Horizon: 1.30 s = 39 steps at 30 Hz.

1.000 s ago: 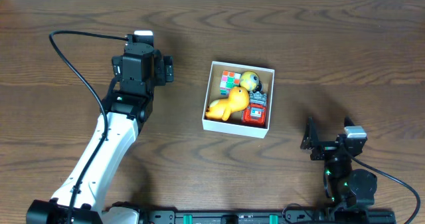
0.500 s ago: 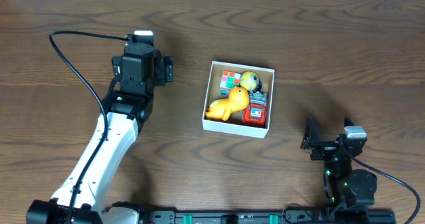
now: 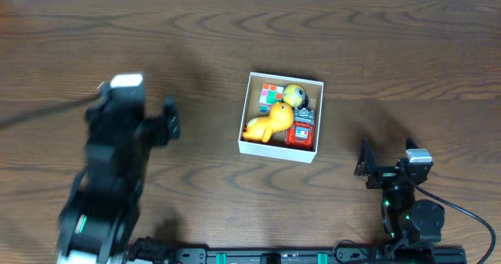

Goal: Pack container

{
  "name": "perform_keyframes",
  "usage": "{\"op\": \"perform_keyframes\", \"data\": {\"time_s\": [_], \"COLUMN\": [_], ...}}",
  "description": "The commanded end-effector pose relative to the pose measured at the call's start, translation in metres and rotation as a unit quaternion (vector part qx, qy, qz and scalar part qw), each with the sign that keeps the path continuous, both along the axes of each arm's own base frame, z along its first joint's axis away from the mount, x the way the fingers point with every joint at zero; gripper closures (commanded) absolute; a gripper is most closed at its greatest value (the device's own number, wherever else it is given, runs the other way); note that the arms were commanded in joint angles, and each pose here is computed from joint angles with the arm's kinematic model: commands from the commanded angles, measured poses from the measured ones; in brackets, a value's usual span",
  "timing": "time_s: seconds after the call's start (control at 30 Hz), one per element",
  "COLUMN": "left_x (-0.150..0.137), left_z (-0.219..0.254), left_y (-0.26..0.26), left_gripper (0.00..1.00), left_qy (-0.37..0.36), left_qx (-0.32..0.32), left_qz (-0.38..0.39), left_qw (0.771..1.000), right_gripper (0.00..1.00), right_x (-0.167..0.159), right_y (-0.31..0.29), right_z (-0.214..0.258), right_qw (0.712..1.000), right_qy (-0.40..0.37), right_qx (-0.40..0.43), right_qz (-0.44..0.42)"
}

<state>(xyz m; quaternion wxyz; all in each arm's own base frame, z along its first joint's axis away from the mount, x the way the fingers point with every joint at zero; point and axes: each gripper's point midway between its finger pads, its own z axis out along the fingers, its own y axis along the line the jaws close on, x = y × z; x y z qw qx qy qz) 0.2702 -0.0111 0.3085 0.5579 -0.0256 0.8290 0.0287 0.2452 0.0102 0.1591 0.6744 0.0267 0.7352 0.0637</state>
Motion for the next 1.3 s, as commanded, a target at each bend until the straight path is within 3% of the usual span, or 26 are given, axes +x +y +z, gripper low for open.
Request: {"op": "perform_keyframes", "data": {"time_s": [0.0,0.2,0.4,0.63,0.97,1.27], "left_x": [-0.038,-0.106,-0.132,-0.115,-0.054,-0.030], "left_z": [0.029,0.047,0.025,-0.027,-0.053,-0.120], "left_y": [0.011,0.021,0.024,0.028,0.025,0.022], "left_gripper": [0.02,0.02,0.02,0.02,0.02,0.02], "left_qy": [-0.061,-0.132,-0.130,-0.109,-0.209,-0.182], "left_qx": [-0.010,-0.033,-0.060,-0.063,-0.072,-0.072], "left_qz": [0.009,-0.003,0.003,0.029,0.021,0.013], "left_qw": [0.998,0.991,0.990,0.992,0.975,0.981], "right_gripper": [0.01,0.01,0.01,0.01,0.01,0.01], "right_x": [0.000,0.000,0.000,0.000,0.000,0.000], "right_y": [-0.001,-0.001,-0.001,-0.001,-0.001,-0.001], "right_z": [-0.001,-0.002,-0.001,-0.001,-0.001,-0.001], "right_qw": [1.000,1.000,1.000,1.000,1.000,1.000], "right_qy": [-0.001,0.000,-0.001,-0.001,-0.001,-0.001], "right_qx": [-0.002,-0.002,-0.002,-0.002,-0.002,-0.002], "right_qz": [0.000,0.000,0.000,0.000,0.000,0.000]}}
